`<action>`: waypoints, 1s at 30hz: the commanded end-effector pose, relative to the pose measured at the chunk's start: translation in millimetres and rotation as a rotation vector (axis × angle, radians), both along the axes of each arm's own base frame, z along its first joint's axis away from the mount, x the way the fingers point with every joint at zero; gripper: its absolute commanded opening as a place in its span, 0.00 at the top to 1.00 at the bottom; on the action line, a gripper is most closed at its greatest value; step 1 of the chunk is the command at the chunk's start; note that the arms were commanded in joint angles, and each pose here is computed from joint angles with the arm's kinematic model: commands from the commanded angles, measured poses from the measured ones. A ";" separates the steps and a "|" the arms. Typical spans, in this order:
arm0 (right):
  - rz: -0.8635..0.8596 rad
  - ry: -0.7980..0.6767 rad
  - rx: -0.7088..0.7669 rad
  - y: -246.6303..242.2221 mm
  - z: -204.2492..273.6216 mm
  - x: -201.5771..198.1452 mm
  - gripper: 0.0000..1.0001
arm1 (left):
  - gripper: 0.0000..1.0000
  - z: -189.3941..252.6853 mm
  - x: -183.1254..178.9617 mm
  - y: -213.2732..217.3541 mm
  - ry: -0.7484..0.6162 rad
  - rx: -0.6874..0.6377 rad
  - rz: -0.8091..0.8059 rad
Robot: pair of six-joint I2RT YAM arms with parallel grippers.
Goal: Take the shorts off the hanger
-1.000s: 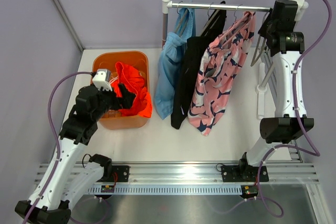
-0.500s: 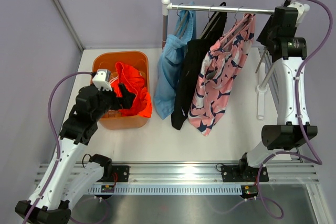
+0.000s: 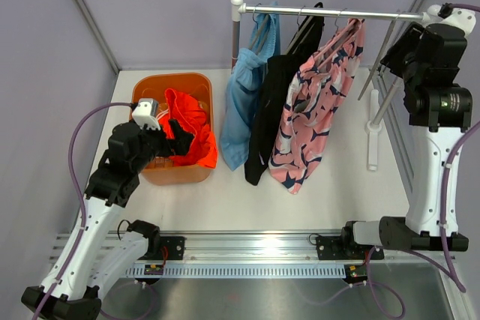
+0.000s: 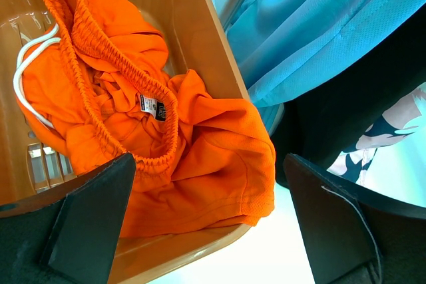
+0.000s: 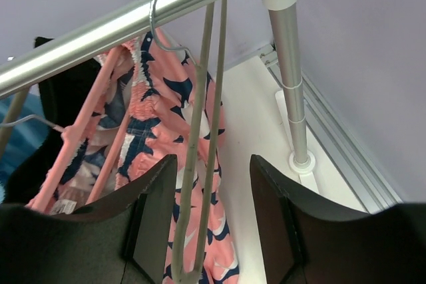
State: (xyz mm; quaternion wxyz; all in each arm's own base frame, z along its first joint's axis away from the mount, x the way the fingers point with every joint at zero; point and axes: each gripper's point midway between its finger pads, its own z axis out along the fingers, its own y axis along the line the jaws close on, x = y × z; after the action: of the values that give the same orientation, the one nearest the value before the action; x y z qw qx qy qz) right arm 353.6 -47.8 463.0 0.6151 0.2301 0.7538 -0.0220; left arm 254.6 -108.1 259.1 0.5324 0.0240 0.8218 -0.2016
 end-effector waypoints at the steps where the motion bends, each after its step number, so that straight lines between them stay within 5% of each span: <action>1: 0.053 -0.047 0.042 12.2 11.9 -11.2 0.45 | 0.01 5.9 1.1 -1.2 -0.036 0.002 -0.012; 6: 0.146 -0.092 0.046 44.0 32.0 -15.7 0.44 | 0.01 7.3 1.0 -0.3 -0.041 0.003 -0.008; 13: 0.234 -0.051 0.043 103.7 25.5 27.6 0.43 | 0.01 6.5 1.3 1.9 -0.039 0.011 0.003; 30: 0.138 -0.038 0.092 115.3 -16.8 108.1 0.42 | 0.01 4.3 1.8 1.0 -0.032 0.013 -0.002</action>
State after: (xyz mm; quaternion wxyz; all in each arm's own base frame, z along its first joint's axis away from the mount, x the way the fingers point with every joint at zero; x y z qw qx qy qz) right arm 450.2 70.7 433.1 0.5925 0.1795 0.7829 0.0610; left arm 254.3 -106.7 258.7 0.5333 0.0255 0.8222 -0.1974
